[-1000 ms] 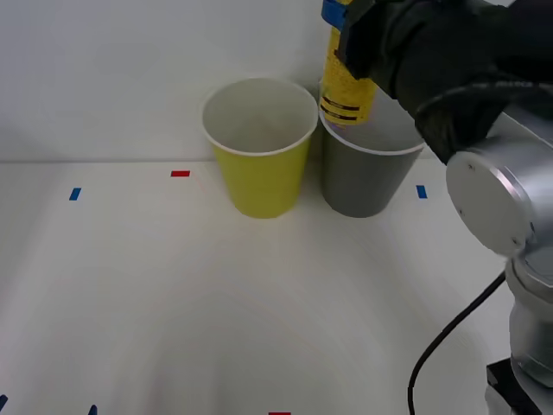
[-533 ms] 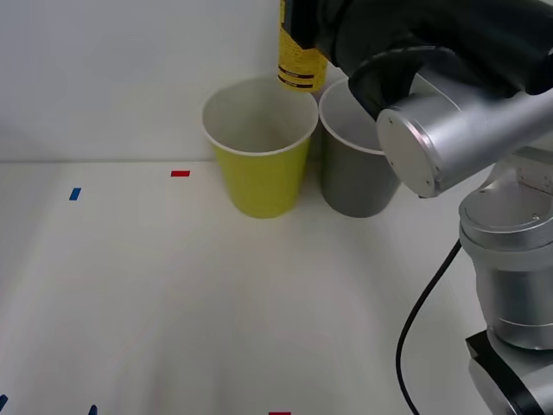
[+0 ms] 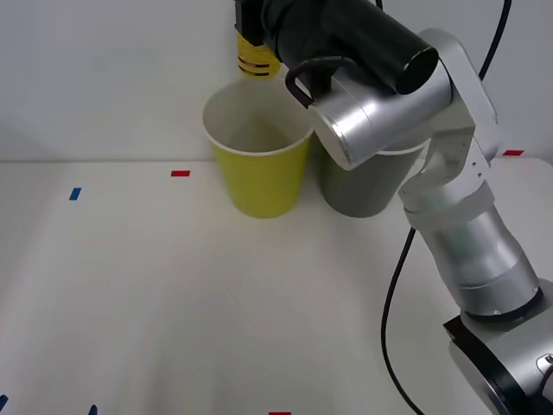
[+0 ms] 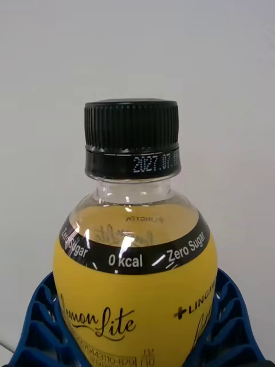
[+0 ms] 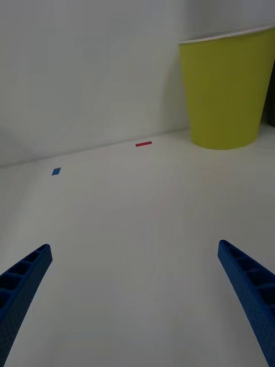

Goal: Put cans in the gray bin and PET bottles in the light green bin.

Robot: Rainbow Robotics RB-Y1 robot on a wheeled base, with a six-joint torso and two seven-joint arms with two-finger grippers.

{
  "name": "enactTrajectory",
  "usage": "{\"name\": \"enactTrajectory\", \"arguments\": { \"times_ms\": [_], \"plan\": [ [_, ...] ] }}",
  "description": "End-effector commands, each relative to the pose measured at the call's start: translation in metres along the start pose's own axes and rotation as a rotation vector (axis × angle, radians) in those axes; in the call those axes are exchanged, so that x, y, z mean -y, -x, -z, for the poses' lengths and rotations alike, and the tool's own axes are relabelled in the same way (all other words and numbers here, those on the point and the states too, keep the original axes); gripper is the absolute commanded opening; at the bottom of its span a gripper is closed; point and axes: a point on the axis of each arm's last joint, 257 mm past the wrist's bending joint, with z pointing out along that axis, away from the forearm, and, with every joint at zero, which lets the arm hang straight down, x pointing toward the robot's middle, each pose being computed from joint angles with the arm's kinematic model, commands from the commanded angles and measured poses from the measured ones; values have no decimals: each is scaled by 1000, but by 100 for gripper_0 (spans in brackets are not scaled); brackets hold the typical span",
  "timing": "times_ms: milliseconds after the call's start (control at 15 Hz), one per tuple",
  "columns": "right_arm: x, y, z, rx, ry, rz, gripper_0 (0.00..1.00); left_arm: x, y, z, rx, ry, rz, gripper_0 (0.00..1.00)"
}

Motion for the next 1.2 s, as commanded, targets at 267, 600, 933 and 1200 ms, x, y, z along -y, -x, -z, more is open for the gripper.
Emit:
{"name": "enactTrajectory", "arguments": {
  "times_ms": [267, 600, 933, 1200],
  "plan": [
    [-7, -6, -12, 10, 41, -41, 0, 0, 0, 0, 0, 0, 0, 100],
    [1, -7, -11, 6, 32, -33, 45, 0, 0, 0, 0, 0, 0, 100],
    [0, -6, -11, 8, 33, -26, 100, 0, 0, 0, 0, 0, 0, 100],
    [2, -4, -12, 16, 19, -5, 100, 0, 0, 0, 0, 0, 0, 100]
  ]
}}
